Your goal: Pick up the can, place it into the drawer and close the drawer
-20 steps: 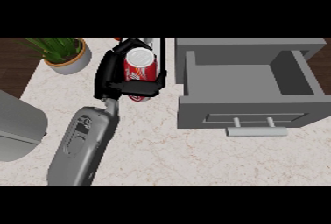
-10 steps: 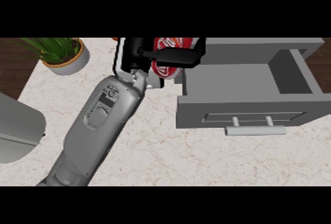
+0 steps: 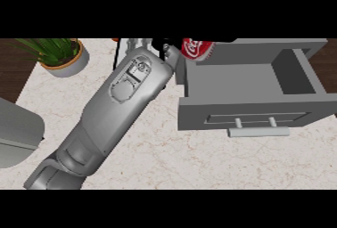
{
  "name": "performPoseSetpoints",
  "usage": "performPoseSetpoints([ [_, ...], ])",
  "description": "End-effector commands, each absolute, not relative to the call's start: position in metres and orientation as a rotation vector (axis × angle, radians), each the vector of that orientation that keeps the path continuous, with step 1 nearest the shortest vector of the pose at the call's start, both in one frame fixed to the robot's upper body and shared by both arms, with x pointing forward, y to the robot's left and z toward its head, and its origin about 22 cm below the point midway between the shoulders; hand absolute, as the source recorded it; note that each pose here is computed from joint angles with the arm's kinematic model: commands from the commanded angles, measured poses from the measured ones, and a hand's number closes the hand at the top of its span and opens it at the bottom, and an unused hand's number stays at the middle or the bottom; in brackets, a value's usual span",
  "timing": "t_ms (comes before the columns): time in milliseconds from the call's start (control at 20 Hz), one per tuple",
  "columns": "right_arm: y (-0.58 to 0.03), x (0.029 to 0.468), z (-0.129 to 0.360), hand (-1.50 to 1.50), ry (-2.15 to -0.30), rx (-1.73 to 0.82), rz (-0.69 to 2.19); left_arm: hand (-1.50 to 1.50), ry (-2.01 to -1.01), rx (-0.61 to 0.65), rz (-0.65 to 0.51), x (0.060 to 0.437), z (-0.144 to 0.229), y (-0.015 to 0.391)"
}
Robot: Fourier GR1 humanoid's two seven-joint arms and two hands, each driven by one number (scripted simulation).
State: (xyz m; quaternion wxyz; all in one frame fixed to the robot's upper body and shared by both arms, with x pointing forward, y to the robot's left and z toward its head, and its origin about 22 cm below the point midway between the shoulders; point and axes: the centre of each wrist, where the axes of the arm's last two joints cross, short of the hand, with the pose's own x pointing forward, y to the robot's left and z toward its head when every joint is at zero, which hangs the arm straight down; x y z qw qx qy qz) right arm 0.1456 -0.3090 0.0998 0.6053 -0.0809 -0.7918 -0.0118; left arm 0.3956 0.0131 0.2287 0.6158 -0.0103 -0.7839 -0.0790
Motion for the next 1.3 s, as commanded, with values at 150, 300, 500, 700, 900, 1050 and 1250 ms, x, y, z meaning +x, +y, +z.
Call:
performPoseSetpoints([
  [150, -0.316, 0.148, 0.088, -1.5, -1.826, -0.187, -0.014, 1.5, -1.783, 0.034, -0.202, 0.408, 0.228, -0.007],
  [300, -0.301, 0.152, 0.092, -1.5, -1.838, -0.171, -0.025, 1.5, -1.762, 0.014, -0.213, 0.414, 0.229, -0.007],
  [500, -0.305, 0.147, 0.106, -1.5, -1.86, -0.157, -0.008, 1.5, -1.786, 0.066, -0.206, 0.419, 0.24, -0.018],
  [700, -0.307, 0.156, 0.113, -1.5, -1.833, -0.156, -0.004, 1.5, -1.776, 0.098, -0.249, 0.427, 0.232, -0.015],
  [900, -0.301, 0.153, 0.113, -1.5, -1.849, -0.145, 0.015, 1.5, -1.737, 0.096, -0.239, 0.429, 0.221, -0.013],
  [1050, -0.303, 0.186, 0.108, -1.5, -1.86, -0.151, 0.008, 1.5, -1.761, 0.125, -0.272, 0.423, 0.211, -0.02],
  [1250, -0.292, 0.179, 0.105, -1.5, -1.855, -0.139, -0.003, 1.5, -1.773, 0.179, -0.259, 0.429, 0.203, -0.013],
])
